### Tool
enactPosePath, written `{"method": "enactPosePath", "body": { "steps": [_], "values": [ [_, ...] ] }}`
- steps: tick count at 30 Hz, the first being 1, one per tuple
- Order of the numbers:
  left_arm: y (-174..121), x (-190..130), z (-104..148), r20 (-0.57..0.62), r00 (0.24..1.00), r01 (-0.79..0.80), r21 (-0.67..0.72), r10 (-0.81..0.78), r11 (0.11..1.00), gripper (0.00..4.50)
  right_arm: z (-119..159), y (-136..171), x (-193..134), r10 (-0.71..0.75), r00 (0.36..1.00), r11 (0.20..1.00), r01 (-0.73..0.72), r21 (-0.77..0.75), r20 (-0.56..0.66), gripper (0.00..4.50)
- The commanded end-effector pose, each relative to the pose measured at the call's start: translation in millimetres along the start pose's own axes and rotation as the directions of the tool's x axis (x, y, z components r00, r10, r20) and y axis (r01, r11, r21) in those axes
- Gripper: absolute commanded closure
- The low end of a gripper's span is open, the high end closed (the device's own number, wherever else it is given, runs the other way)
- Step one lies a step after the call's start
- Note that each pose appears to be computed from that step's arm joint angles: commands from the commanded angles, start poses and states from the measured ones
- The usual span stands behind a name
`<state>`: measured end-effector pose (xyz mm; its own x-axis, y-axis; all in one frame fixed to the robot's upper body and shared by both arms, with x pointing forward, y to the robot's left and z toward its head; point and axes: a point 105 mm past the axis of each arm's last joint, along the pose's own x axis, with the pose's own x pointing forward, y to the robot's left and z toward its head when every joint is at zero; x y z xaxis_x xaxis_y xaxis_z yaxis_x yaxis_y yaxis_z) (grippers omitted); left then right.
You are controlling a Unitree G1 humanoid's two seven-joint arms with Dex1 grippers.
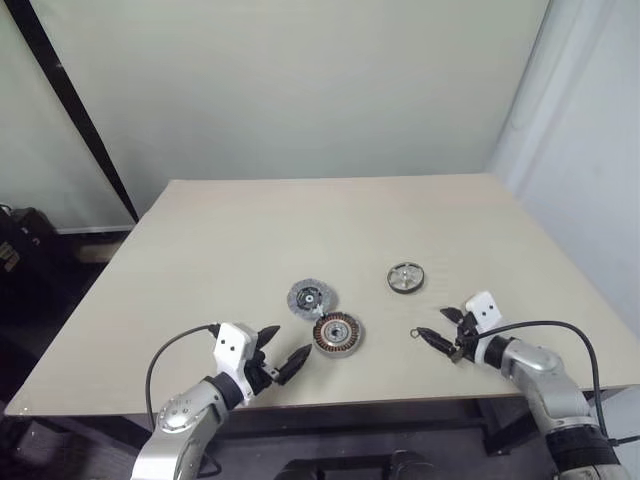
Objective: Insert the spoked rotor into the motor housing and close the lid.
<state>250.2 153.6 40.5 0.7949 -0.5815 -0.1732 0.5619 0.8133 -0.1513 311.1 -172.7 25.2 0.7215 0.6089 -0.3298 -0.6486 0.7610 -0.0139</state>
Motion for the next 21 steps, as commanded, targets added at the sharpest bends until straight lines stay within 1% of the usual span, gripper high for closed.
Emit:
{"method": "enactPosePath", "body": {
  "steps": [1, 9, 13, 18, 21],
  "values": [
    [-3, 2, 17, 0.057, 0.998, 0.011, 0.031, -0.013, 0.999, 0.05, 16, -1, 1, 0.003, 0.999, 0.999, -0.001, -0.038, 0.045, 0.45],
    [-5, 7, 17, 0.056, 0.998, 0.038, 0.029, -0.040, 0.999, 0.05, 19, 1, 0, -0.014, 0.998, 1.000, 0.015, -0.013, 0.062, 0.45],
    [-9, 8, 15, 0.049, 0.997, 0.060, 0.021, -0.061, 0.998, 0.05, 13, 5, -1, -0.027, 0.999, 1.000, 0.027, 0.002, 0.025, 0.45],
    [-14, 7, 9, 0.037, 0.995, 0.095, 0.011, -0.095, 0.995, 0.05, 8, 17, 3, -0.019, 1.000, 1.000, 0.019, 0.016, 0.006, 0.45],
    [-22, 7, 3, 0.036, 0.992, 0.125, -0.006, -0.124, 0.992, 0.05, 2, 22, 8, -0.025, 1.000, 0.999, 0.025, 0.026, -0.019, 0.45]
  ]
}}
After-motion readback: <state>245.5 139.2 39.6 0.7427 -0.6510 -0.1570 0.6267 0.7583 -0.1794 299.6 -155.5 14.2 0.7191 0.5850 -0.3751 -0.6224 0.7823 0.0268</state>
